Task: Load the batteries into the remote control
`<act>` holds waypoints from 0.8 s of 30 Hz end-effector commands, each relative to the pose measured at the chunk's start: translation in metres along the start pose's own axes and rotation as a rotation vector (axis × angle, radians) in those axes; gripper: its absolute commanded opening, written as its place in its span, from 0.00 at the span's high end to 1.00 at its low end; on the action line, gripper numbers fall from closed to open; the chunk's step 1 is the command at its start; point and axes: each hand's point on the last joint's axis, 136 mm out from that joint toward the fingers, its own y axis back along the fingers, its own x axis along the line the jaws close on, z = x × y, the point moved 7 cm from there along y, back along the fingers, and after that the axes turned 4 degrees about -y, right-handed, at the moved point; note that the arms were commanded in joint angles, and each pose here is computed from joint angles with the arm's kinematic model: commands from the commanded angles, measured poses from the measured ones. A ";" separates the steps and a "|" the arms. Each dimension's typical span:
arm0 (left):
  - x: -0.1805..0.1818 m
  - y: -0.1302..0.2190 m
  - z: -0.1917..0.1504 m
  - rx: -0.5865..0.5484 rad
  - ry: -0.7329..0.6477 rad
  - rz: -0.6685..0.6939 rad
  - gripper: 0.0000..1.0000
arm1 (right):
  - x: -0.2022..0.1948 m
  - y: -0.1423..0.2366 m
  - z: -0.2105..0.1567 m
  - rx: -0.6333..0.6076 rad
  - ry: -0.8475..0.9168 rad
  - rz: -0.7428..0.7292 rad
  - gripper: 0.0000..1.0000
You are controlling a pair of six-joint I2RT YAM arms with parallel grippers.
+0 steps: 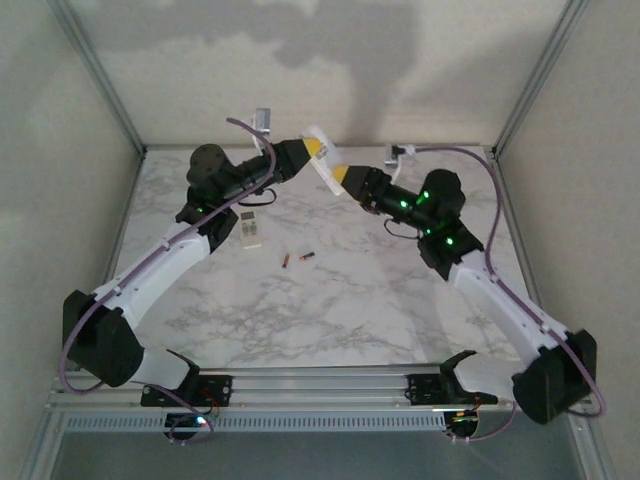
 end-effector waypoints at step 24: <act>0.008 -0.012 -0.015 -0.041 -0.063 0.053 1.00 | -0.019 -0.018 -0.008 -0.134 -0.121 -0.035 0.51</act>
